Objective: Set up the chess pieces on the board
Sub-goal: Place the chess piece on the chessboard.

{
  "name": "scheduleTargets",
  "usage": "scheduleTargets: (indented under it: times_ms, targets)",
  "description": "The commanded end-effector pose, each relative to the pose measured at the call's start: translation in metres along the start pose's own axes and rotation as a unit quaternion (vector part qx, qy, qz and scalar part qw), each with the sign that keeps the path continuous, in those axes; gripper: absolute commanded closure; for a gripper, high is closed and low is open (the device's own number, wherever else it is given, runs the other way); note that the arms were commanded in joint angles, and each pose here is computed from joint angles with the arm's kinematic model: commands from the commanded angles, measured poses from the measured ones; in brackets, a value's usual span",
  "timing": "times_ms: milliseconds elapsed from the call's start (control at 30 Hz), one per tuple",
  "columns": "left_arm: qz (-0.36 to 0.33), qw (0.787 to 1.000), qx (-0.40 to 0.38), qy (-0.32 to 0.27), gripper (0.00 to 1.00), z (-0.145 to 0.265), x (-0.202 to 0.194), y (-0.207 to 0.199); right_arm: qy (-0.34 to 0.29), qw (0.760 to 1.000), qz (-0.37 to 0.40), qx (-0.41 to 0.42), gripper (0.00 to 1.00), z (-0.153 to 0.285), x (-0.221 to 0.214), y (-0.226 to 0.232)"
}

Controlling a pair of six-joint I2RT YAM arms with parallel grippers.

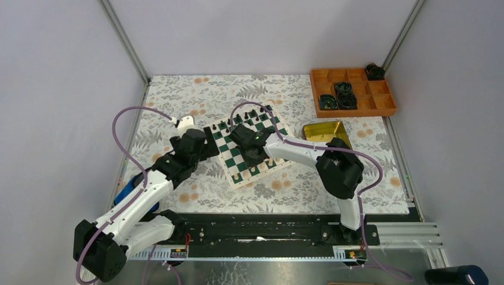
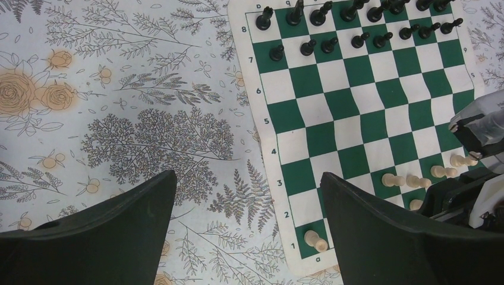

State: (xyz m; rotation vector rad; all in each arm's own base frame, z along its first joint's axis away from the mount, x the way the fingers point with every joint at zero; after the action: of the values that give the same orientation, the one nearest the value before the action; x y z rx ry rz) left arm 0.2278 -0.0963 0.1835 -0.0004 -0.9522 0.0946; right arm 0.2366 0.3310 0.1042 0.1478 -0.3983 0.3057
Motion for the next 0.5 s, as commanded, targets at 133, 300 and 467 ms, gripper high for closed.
scheduleTargets:
  times_ms: [133, 300, 467]
  targets:
    - [0.002, 1.000, 0.013, 0.002, 0.01, -0.0025, -0.0040, 0.0019, 0.004, 1.000, 0.007, 0.010, 1.00, -0.0065, -0.0040, 0.0050]
    - [0.000, 1.000, 0.014, 0.003, 0.01, -0.0028, -0.0043, 0.0020, 0.009, 1.000, 0.009, 0.006, 0.93, -0.0092, -0.0067, 0.0036]
    - [0.000, 1.000, 0.012, 0.003, 0.01, -0.0032, -0.0040, 0.0014, 0.009, 1.000, 0.010, 0.005, 0.87, -0.0102, -0.0069, 0.0035]
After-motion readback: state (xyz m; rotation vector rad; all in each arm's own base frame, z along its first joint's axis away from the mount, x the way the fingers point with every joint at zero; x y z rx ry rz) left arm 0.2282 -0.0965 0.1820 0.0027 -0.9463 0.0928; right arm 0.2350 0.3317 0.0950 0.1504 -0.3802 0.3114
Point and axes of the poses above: each gripper's point midway between its finger pads, its own z axis back along the fingers, its own y axis along the line the jaws close on, x = y × z, the point moved 6 cm from there along z, back along the fingers, and after that the axes turned 12 degrees about -z, right-handed, at the moved point
